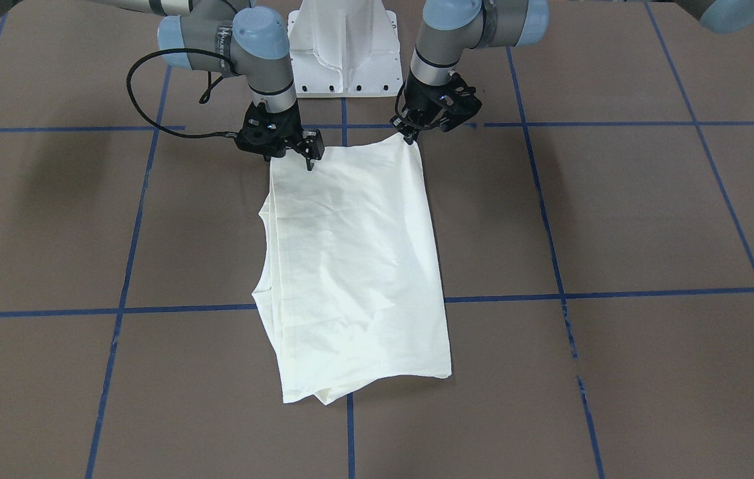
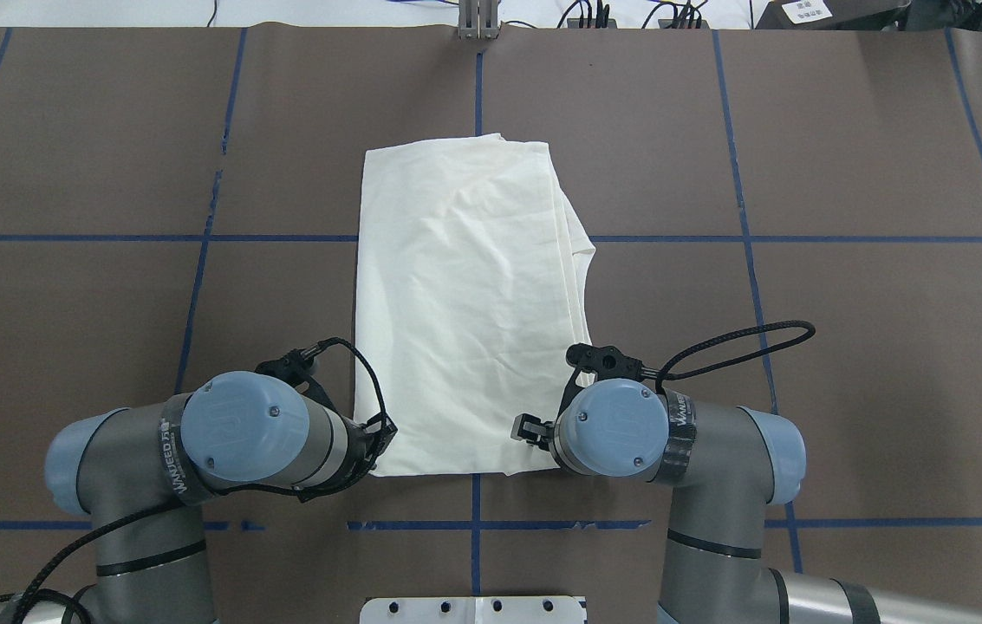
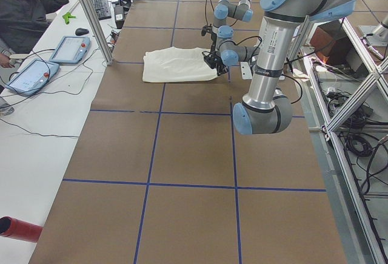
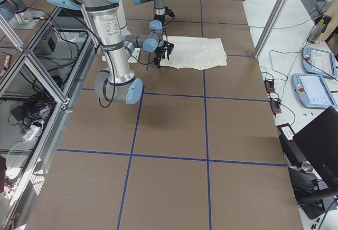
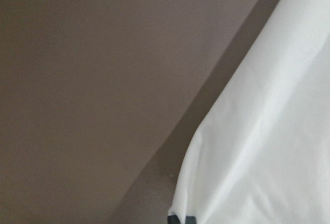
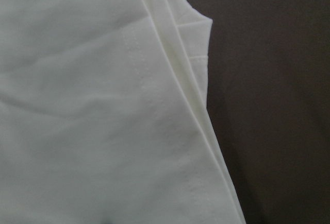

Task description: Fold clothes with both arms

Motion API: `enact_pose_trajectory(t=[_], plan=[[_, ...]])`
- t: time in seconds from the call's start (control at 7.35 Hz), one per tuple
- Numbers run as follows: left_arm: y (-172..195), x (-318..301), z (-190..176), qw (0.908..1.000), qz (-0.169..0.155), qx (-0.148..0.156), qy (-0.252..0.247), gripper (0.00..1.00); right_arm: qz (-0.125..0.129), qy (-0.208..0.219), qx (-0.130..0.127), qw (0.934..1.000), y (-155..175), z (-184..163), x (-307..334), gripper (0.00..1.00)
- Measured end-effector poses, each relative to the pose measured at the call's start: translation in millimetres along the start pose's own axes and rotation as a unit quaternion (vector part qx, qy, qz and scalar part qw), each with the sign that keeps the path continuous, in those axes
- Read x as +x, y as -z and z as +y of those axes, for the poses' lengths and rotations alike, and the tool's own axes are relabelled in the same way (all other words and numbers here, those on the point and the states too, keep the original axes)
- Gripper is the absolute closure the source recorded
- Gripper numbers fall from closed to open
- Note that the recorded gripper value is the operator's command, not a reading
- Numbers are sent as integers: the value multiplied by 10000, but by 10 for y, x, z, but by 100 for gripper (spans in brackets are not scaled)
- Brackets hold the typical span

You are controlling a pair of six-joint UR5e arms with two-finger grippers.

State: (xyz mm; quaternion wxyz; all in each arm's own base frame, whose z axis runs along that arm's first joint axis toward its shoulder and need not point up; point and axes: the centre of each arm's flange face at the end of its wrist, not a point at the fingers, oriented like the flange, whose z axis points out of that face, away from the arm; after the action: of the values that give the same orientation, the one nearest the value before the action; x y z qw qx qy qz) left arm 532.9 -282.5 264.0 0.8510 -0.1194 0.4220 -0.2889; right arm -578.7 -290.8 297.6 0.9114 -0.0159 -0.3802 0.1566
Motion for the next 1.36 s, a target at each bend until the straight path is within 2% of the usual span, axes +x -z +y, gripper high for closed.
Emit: enact_pose_trajectory(t=[0.14, 0.27, 0.41, 0.82, 1.36], plan=[[1, 1, 0, 10000, 2, 0, 0, 100, -3, 0, -3, 10000, 3, 1, -2, 74], [6, 3, -3, 10000, 6, 1, 2, 100, -1, 2, -10, 10000, 2, 6, -4, 89], [8, 2, -6, 10000, 7, 3, 3, 100, -8, 5, -20, 10000, 7, 12, -15, 95], [2, 1, -17, 10000, 2, 14, 9, 100, -70, 10, -32, 10000, 58, 12, -72, 100], [-13, 6, -21, 10000, -4, 18, 12, 100, -106, -31, -7, 9999, 98, -64, -92, 100]])
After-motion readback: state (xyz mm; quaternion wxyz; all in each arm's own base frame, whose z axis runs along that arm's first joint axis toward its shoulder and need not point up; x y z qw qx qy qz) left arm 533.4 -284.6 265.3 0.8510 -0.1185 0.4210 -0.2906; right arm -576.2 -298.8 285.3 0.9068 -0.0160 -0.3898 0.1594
